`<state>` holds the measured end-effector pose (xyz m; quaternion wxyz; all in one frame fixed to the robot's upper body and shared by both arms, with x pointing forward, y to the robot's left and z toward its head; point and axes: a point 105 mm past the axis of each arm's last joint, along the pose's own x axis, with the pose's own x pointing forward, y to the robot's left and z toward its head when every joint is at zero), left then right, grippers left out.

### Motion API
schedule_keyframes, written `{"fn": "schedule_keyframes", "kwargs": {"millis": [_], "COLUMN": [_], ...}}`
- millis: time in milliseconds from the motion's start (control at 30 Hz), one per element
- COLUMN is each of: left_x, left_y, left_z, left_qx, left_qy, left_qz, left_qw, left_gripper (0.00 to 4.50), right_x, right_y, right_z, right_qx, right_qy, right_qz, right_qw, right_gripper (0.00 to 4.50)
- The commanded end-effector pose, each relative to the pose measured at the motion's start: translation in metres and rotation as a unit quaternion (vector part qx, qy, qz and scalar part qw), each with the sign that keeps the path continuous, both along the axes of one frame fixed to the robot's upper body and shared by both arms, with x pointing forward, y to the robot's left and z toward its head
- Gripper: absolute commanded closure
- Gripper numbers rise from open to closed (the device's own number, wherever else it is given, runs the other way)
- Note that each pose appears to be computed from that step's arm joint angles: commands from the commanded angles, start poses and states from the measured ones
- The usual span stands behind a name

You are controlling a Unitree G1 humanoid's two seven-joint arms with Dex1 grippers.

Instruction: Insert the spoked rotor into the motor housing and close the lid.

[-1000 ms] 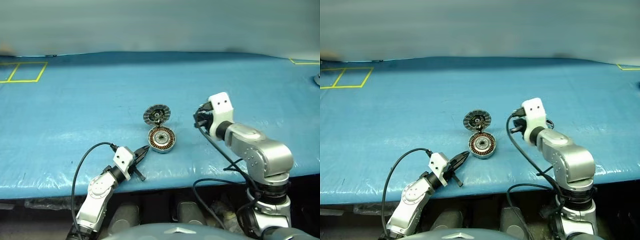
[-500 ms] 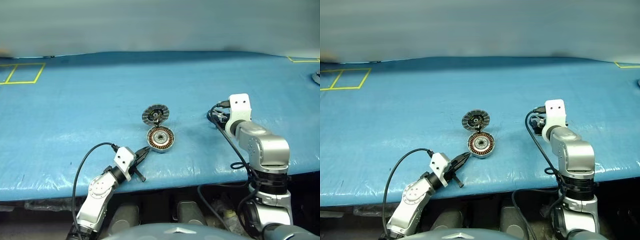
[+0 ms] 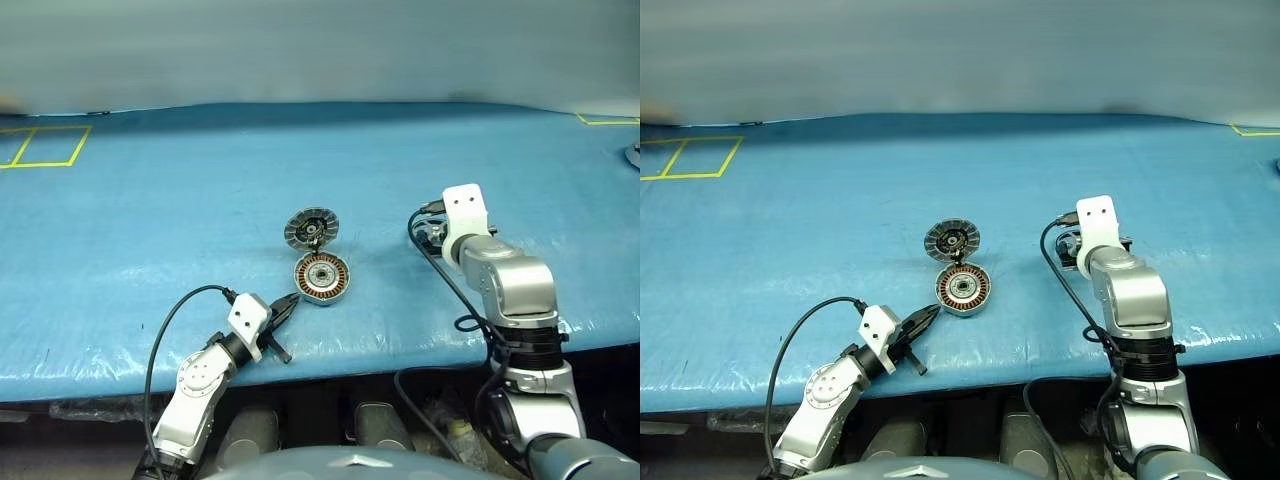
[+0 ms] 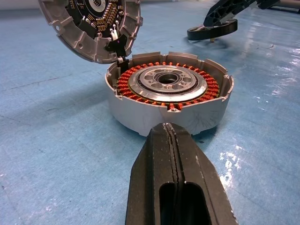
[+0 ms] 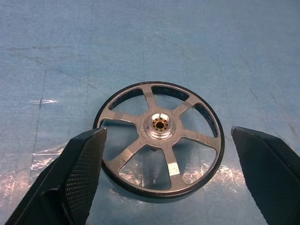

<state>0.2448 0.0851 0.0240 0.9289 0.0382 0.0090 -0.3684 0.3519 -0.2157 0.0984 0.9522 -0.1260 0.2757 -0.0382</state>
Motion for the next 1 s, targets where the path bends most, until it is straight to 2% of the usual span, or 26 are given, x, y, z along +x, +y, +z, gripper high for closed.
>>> {"fn": "schedule_keyframes", "kwargs": {"millis": [33, 367, 467, 600, 733, 1000], "left_x": [0.001, 0.001, 0.001, 0.001, 0.001, 0.002], "left_y": [-0.002, -0.002, -0.002, -0.001, -0.001, -0.002], "left_z": [0.011, 0.011, 0.011, 0.01, 0.01, 0.01], "left_qx": [-0.008, -0.006, -0.006, -0.004, -0.005, -0.005], "left_qy": [-0.022, -0.022, -0.023, -0.021, -0.02, -0.021], "left_qz": [-0.001, -0.001, 0.0, 0.002, 0.003, 0.002], "left_qw": [1.0, 1.0, 1.0, 1.0, 1.0, 1.0], "left_gripper": [4.5, 4.5, 4.5, 4.5, 4.5, 4.5], "right_x": [0.0, -0.008, -0.009, -0.005, -0.006, -0.017], "right_y": [0.004, 0.011, 0.011, 0.01, 0.014, 0.032], "right_z": [0.004, -0.007, -0.008, -0.002, -0.001, -0.016], "right_qx": [-0.012, -0.028, -0.025, -0.003, 0.043, 0.073], "right_qy": [-0.01, 0.006, 0.008, -0.014, -0.015, 0.02], "right_qz": [0.012, 0.04, 0.037, 0.018, 0.012, 0.04], "right_qw": [1.0, 0.999, 0.999, 1.0, 0.999, 0.996], "right_gripper": [0.03, 0.03, 0.63, 1.9, 1.9, 1.9]}}
